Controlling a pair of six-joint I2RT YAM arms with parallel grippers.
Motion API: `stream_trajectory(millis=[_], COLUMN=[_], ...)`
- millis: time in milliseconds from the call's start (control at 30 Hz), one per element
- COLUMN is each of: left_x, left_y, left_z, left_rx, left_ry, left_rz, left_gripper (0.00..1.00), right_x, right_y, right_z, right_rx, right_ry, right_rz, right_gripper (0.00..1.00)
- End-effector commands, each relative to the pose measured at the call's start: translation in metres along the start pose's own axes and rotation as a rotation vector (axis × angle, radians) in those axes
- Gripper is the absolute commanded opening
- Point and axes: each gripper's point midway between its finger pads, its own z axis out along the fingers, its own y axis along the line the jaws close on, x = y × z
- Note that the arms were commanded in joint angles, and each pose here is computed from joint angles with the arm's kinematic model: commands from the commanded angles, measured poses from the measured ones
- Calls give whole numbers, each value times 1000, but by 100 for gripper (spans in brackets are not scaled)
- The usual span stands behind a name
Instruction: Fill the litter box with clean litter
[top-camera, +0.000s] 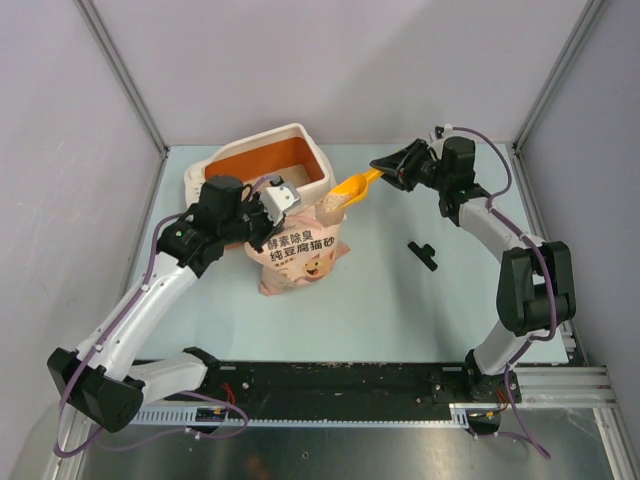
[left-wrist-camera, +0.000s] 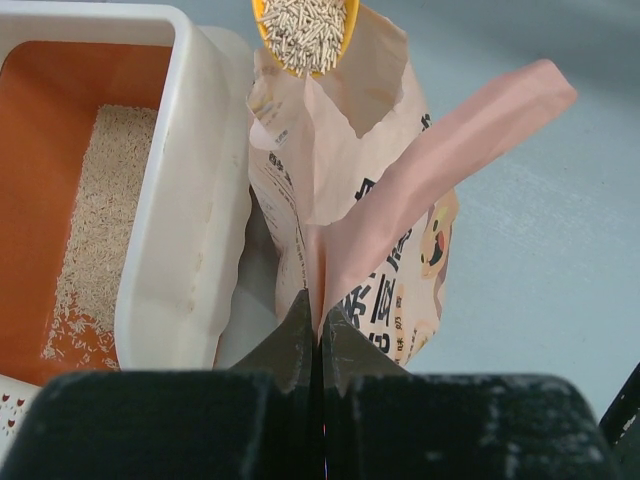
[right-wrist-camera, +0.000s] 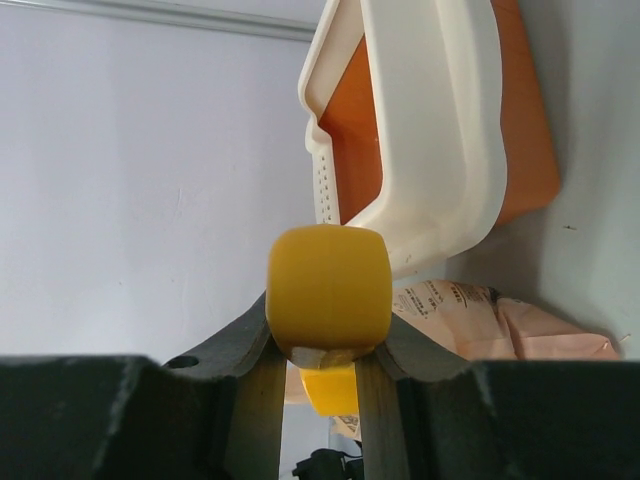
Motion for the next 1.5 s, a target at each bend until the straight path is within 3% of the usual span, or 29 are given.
stream_trajectory(millis=[0,367,933,1233,1367,1433,1467], left_x=[-22,-20,-15,-2,2,2,1], left_y=[0,0,3,4,8,8,8], left_z=[-12,-5,-12,-11,-10,-10,-10], left_rx=[-7,-11,-76,-93,-108,-109,-106], left_ry=[-76,-53,-30,6,22,24,23], left_rz=[50,56,129,136,143,144,143], left_gripper=[0,0,0,0,0,0,0], right_x=[-2,15,-4,-10,-12,-16,-24], right_y=[32,24,45,49,78,60,85], right_z=[-9,1,9,64,106,136,141], right_rx=[-69,-136,-191,-205,-259,-217,-270], right_ry=[-32,94,67,83,67,35,2], right_rz=[-85,-23,3,55,8,-3,-60], right_gripper=[0,0,0,0,0,0,0])
